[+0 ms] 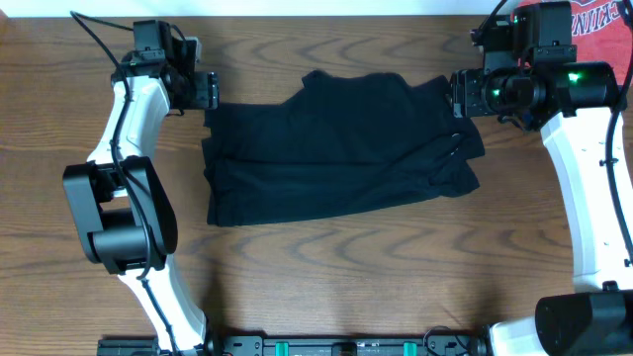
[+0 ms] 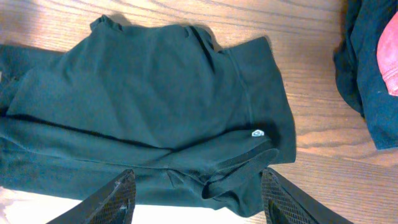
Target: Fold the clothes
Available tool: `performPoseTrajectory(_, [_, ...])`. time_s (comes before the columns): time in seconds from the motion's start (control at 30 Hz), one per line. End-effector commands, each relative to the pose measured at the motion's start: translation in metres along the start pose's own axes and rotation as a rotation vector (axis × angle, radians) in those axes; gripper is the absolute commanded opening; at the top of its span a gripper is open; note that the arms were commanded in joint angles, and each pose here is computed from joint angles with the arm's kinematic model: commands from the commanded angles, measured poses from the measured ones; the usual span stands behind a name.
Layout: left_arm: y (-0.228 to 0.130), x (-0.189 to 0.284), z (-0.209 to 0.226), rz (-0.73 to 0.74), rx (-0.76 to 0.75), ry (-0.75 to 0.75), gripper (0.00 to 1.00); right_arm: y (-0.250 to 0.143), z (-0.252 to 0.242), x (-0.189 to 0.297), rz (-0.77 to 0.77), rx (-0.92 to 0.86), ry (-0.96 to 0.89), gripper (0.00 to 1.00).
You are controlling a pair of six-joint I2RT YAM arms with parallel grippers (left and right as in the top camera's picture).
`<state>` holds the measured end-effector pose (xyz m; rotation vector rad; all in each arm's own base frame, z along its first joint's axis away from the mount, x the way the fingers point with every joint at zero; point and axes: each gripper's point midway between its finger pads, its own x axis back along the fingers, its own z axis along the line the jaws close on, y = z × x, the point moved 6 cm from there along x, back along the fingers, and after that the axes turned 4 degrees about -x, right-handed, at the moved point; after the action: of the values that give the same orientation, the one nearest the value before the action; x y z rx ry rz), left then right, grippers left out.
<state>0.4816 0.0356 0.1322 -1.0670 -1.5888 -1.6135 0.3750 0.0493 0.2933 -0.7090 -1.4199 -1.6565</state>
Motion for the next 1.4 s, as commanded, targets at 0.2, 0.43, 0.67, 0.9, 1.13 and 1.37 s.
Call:
performPoseTrajectory(0.2, [-0.006,-0.035,0.004,0.031,-0.140,-0.018,0.78,0.001,0.001,0.008,-0.010,-0.019,-0.014,0.63])
performPoseTrajectory(0.43, [-0.014,-0.042,0.001,0.067,-0.136,-0.034,0.78,0.001,0.000,0.008,-0.009,-0.020,-0.020,0.63])
performPoseTrajectory(0.67, [-0.028,-0.059,-0.011,0.124,-0.141,-0.082,0.72,0.000,0.000,0.008,-0.006,-0.020,-0.020,0.63])
performPoseTrajectory(0.9, [-0.037,-0.076,-0.014,0.155,-0.139,-0.092,0.70,-0.001,-0.001,0.008,0.003,-0.021,-0.024,0.63])
performPoseTrajectory(1.13, [-0.031,-0.076,-0.013,0.124,-0.113,-0.082,0.19,0.000,0.000,0.008,-0.005,-0.024,-0.023,0.63])
performPoseTrajectory(1.37, [0.000,-0.041,-0.002,0.030,-0.005,0.000,0.06,0.008,0.001,0.008,-0.048,-0.022,-0.017,0.63])
